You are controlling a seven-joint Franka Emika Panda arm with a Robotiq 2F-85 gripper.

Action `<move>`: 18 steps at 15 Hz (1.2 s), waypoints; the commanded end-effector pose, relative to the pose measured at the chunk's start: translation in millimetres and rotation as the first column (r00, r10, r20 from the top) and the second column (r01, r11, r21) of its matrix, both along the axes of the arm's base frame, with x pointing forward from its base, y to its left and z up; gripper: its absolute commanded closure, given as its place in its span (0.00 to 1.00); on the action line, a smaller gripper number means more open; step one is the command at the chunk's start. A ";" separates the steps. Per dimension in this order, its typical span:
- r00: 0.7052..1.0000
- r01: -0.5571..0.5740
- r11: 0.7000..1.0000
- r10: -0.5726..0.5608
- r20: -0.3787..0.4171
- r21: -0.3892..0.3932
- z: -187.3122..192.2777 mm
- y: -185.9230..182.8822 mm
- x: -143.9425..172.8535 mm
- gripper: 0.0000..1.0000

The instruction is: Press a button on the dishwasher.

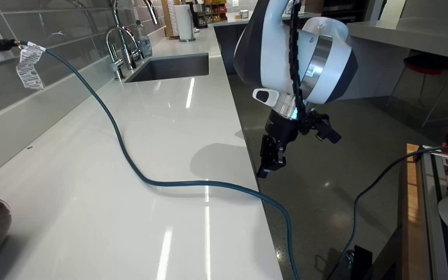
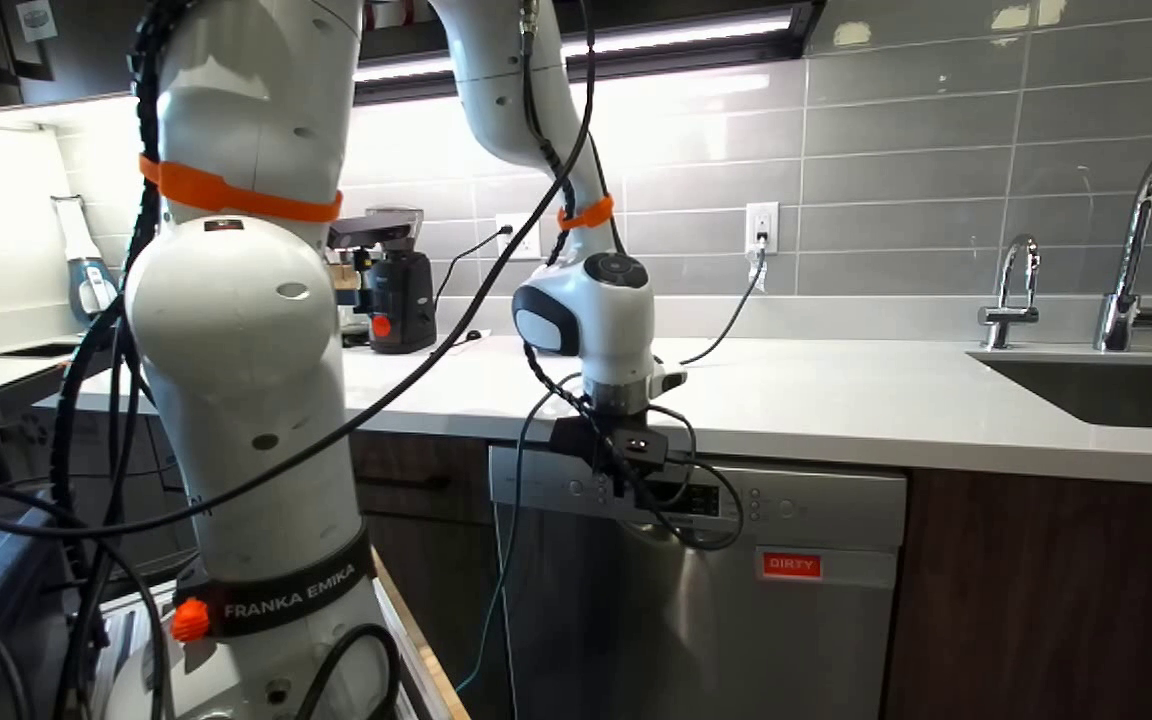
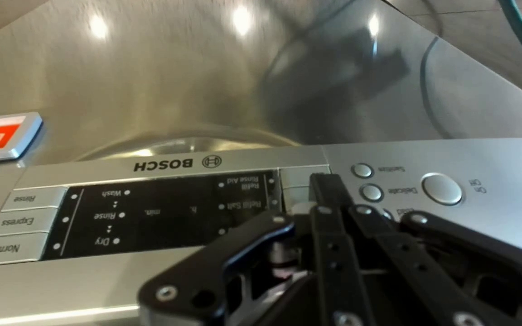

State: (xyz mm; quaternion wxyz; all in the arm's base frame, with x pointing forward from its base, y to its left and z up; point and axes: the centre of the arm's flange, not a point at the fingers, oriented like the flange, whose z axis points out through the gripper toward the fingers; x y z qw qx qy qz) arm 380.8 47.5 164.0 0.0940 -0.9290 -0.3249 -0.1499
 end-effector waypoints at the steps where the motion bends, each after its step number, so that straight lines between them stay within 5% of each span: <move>1: 1.000 -0.003 0.999 0.003 0.014 0.036 -14.8 2.2 -2.7 1.00; 18: 0.995 0.093 0.987 -0.097 0.027 0.133 -14.3 -3.4 -4.7 1.00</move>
